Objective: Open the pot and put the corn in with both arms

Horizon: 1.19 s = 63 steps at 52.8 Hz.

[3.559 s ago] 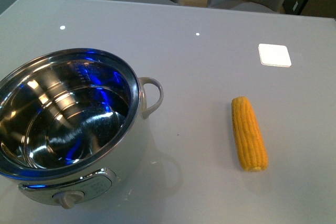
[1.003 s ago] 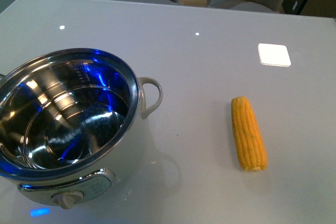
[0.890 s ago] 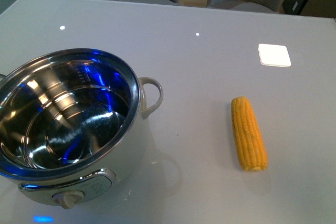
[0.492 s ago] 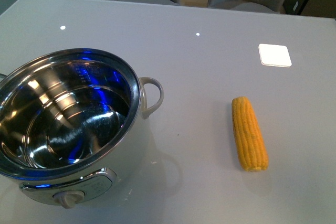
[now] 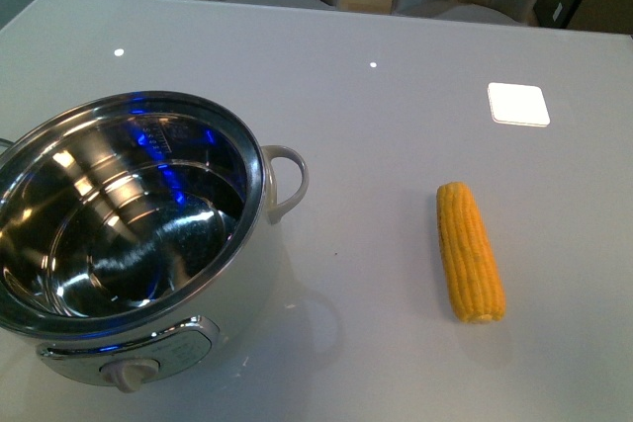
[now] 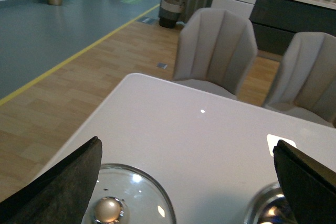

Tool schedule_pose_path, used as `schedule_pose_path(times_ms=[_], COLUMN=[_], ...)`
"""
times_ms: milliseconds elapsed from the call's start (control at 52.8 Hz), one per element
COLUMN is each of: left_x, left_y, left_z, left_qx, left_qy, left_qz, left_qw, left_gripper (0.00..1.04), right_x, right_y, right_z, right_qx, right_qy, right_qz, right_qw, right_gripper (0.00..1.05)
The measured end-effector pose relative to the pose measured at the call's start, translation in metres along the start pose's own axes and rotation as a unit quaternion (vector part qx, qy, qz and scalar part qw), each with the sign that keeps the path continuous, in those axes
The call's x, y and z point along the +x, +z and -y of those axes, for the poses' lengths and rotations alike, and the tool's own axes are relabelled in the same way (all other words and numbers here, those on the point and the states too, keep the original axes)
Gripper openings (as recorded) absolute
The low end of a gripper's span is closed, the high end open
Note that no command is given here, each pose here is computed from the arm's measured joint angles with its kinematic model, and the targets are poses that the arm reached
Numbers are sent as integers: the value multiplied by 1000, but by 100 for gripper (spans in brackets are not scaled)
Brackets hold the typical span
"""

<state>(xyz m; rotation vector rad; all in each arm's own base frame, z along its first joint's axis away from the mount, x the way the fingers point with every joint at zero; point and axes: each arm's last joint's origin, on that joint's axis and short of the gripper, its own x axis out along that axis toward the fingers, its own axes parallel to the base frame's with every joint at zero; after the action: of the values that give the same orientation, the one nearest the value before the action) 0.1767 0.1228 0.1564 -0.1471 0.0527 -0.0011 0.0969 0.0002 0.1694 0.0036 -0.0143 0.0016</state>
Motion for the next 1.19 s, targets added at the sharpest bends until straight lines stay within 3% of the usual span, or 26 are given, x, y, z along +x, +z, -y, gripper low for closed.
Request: schedule_pose_path(times_ms=[303,530,644,890,1022,1193], left_x=[-33,-37,-39,-48,-54,-59], left_y=[-2,0,-4,-5,-4,-5], left_z=[43,47,56,84,99,107], left_qx=[-22,-16,31,63,67,69], left_qy=[-51,-54,4,7,7,4], left_qz=[-10,0,16,24,30,32], left_qw=[998,998,999,998,997,997], left_gripper=[98,98,80,39,3,4], right_x=[0,0,0,0,0,0], right_y=[0,0,0,0,0,0], right_z=[0,0,0,0,0,0], right_qx=[0,0,0,0,0,0], right_qy=[0,0,0,0,0,0], right_qz=[0,0,0,0,0,0], right_qw=[1000,1000,1000,1000,1000,1000], right_gripper=[96,96,96,96,96,96])
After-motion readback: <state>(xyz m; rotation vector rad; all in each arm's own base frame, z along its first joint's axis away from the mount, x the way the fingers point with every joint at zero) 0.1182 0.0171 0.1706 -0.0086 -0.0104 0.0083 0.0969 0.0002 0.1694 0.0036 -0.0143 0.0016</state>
